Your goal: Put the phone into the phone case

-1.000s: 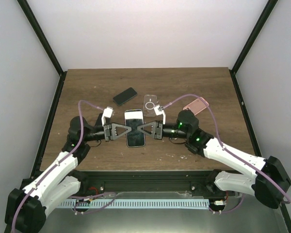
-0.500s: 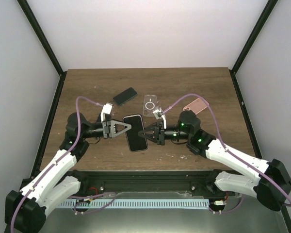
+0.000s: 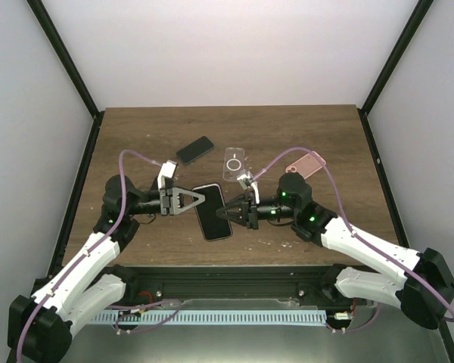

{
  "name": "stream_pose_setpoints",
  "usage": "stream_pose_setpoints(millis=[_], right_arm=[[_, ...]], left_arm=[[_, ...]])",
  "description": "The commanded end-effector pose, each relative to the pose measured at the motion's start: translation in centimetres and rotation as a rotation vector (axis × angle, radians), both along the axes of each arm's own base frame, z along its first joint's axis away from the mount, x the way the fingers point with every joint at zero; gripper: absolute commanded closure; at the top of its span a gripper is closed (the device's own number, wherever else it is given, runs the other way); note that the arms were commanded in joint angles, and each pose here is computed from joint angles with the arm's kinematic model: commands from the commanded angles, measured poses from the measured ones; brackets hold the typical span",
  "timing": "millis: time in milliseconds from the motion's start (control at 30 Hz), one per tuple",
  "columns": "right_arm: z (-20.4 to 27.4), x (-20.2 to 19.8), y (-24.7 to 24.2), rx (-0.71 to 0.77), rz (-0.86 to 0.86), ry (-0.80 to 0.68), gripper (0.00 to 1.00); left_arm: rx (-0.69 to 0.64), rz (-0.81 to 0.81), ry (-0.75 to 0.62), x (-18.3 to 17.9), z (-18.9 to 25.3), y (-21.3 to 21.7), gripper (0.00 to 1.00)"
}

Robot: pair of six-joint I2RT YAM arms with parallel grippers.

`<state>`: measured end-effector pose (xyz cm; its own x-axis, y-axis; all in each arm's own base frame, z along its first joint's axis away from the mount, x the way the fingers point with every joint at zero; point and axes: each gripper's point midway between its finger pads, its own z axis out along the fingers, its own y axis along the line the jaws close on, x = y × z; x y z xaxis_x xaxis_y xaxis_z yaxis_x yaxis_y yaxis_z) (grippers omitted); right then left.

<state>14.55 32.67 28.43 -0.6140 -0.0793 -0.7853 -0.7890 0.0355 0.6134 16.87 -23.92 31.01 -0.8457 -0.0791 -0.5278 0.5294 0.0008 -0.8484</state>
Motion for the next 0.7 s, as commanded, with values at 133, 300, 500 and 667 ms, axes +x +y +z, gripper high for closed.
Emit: stream_pose_setpoints(millis=[133,300,500,667], right_arm=[[-1.1,0.1,-0.3,-0.030,-0.013,0.022,0.95],[-0.8,-0.1,-0.7,-0.009,-0.017,0.038,0.96],[-1.7,-0.2,-0.9,-0.037,-0.018,0.048,0.96],[-2.0,0.1,-1.1,-0.046,-0.045,0.062,0.96]], left_arm=[[-0.039,-0.033,-0.093,-1.0,2.3,0.1,0.62],[-0.030,-0.029,-0.086,-0.9,1.9,0.1,0.72],[-0.036,-0.025,-0.076,-0.8,2.3,0.1,0.55],[-0.034,-0.025,-0.078,-0.9,2.0,0.1,0.79]])
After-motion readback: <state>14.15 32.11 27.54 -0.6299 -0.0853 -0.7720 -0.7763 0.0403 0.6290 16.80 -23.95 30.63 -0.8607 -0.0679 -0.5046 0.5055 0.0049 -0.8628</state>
